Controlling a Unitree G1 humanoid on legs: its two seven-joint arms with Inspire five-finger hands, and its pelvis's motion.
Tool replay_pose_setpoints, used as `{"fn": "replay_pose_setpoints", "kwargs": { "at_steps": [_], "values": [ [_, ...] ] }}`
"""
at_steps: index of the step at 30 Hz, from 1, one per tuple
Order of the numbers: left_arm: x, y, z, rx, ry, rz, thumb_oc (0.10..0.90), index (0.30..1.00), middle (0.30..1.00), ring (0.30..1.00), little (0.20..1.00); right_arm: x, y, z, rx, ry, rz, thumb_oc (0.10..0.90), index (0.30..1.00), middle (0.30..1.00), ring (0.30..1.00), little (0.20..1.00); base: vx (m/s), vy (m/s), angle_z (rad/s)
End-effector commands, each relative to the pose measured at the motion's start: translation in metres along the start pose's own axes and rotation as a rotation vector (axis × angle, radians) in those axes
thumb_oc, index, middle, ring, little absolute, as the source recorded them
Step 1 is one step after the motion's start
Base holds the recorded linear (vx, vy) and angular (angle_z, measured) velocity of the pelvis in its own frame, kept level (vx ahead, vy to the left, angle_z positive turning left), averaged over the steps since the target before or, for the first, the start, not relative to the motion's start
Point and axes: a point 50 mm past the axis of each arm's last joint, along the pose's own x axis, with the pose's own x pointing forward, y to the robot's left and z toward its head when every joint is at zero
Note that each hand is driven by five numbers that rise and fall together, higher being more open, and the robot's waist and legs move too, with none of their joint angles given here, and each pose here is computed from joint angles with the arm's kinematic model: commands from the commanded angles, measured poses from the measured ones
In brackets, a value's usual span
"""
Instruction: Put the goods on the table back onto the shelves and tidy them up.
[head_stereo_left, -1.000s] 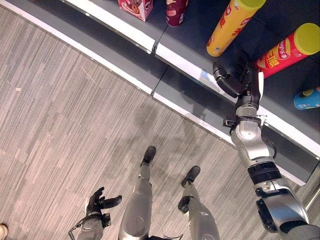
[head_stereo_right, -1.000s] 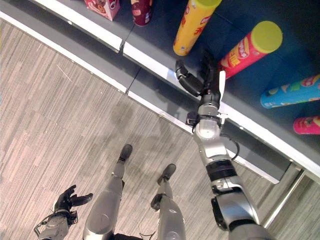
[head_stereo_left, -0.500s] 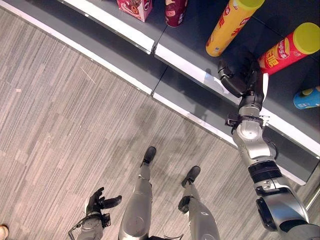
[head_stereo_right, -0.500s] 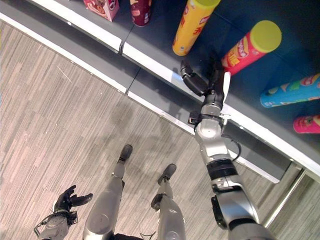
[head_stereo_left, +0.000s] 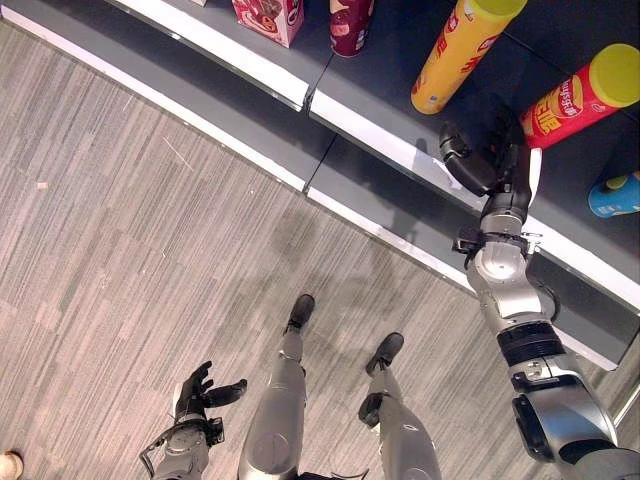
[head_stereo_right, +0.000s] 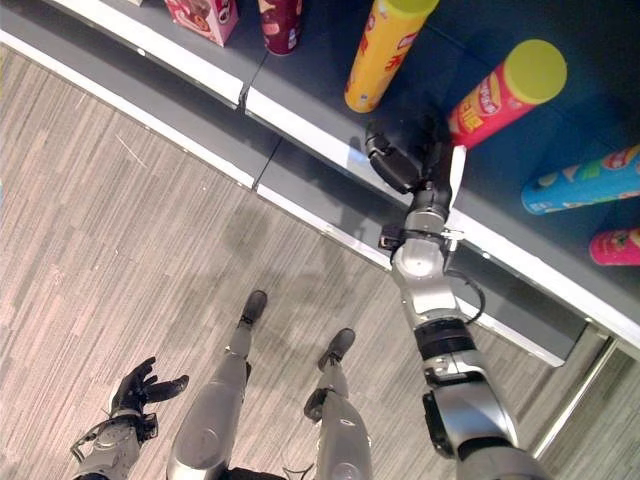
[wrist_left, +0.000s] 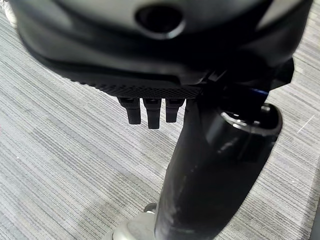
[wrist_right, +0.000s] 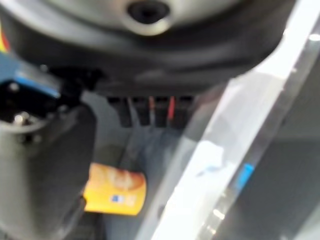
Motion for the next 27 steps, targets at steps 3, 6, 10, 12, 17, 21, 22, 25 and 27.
{"fn": "replay_pose_setpoints", "kwargs": {
  "at_steps": [3,6,10,12,17,21,22,25,27],
  "values": [
    [-0.009,0.028,-0.025,0.075,0.068,0.084,0.800,0.900,0.900,0.900,0.900,0.010,-0.032,0.020,-0.018,-0.116,-0.127,0.800,0.900,0.900,0.900,0.900,0.00,0.000,0.00],
    [-0.009,0.028,-0.026,0.076,0.070,0.083,0.800,0.900,0.900,0.900,0.900,0.010,-0.033,0.019,-0.019,-0.113,-0.136,0.800,0.900,0.900,0.900,0.900,0.00,0.000,0.00],
    [-0.009,0.028,-0.027,0.079,0.075,0.082,0.800,0.900,0.900,0.900,0.900,0.009,-0.035,0.017,-0.015,-0.106,-0.138,0.800,0.900,0.900,0.900,0.900,0.00,0.000,0.00],
    [-0.009,0.030,-0.027,0.076,0.079,0.089,0.800,0.900,0.900,0.900,0.900,0.007,-0.033,0.015,-0.015,-0.101,-0.119,0.800,0.900,0.900,0.900,0.900,0.00,0.000,0.00],
    [-0.007,0.035,-0.029,0.064,0.100,0.105,0.800,0.900,0.900,0.900,0.900,-0.002,-0.018,0.027,-0.007,-0.167,0.002,0.800,0.900,0.900,0.900,0.900,0.00,0.000,0.00],
    [-0.007,0.037,-0.032,0.069,0.125,0.115,0.800,0.900,0.900,0.900,0.900,-0.027,-0.001,0.052,0.117,-0.299,0.162,0.800,0.900,0.900,0.900,0.900,0.00,0.000,0.00],
    [-0.008,0.039,-0.034,0.072,0.138,0.117,0.800,0.900,0.900,0.900,0.900,-0.034,0.000,0.059,0.134,-0.337,0.208,0.800,0.900,0.900,0.900,0.900,0.00,0.000,0.00],
    [-0.009,0.046,-0.039,0.085,0.169,0.126,0.800,0.900,0.900,0.900,0.900,-0.055,-0.002,0.069,0.209,-0.395,0.333,0.800,0.900,0.900,0.900,0.900,0.01,0.001,-0.01],
    [-0.012,0.053,-0.045,0.090,0.201,0.136,0.800,0.900,0.900,0.900,0.900,-0.067,-0.007,0.067,0.268,-0.380,0.403,0.800,0.900,0.900,0.900,0.900,0.02,0.014,-0.09]
  ]
}}
